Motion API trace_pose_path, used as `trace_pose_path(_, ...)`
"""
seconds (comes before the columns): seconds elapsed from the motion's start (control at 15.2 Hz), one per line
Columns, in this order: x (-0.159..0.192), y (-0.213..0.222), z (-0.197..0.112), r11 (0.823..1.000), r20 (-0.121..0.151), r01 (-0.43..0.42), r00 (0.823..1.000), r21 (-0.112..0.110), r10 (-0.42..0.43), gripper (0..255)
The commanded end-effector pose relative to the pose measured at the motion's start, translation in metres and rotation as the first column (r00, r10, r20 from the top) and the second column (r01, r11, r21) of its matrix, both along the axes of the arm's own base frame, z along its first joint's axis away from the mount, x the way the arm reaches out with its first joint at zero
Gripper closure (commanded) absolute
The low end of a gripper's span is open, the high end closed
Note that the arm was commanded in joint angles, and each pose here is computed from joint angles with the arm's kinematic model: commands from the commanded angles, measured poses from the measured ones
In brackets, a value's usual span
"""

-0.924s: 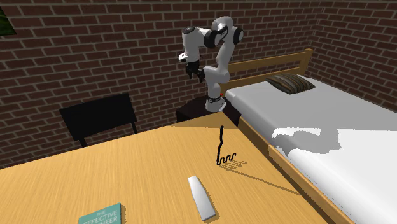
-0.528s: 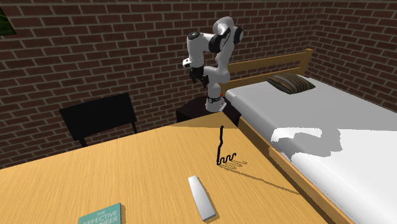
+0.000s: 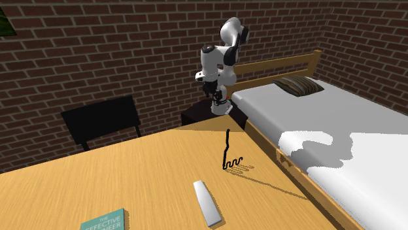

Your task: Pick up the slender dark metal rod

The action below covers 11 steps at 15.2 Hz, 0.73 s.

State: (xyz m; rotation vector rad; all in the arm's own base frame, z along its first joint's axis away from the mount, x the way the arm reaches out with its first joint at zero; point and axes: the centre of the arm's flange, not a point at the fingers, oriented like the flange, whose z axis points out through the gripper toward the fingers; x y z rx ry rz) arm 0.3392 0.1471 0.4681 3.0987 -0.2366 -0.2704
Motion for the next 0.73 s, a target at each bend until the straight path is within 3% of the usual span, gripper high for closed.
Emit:
trace_pose_path(0.0,0.008,0.025,-0.008,1.0,0.01,0.025,1.0,0.003,-0.025,0)
trace_pose_path(0.66,0.058,0.128,-0.06,0.99,0.054,0.139,0.989,0.015,-0.139,0)
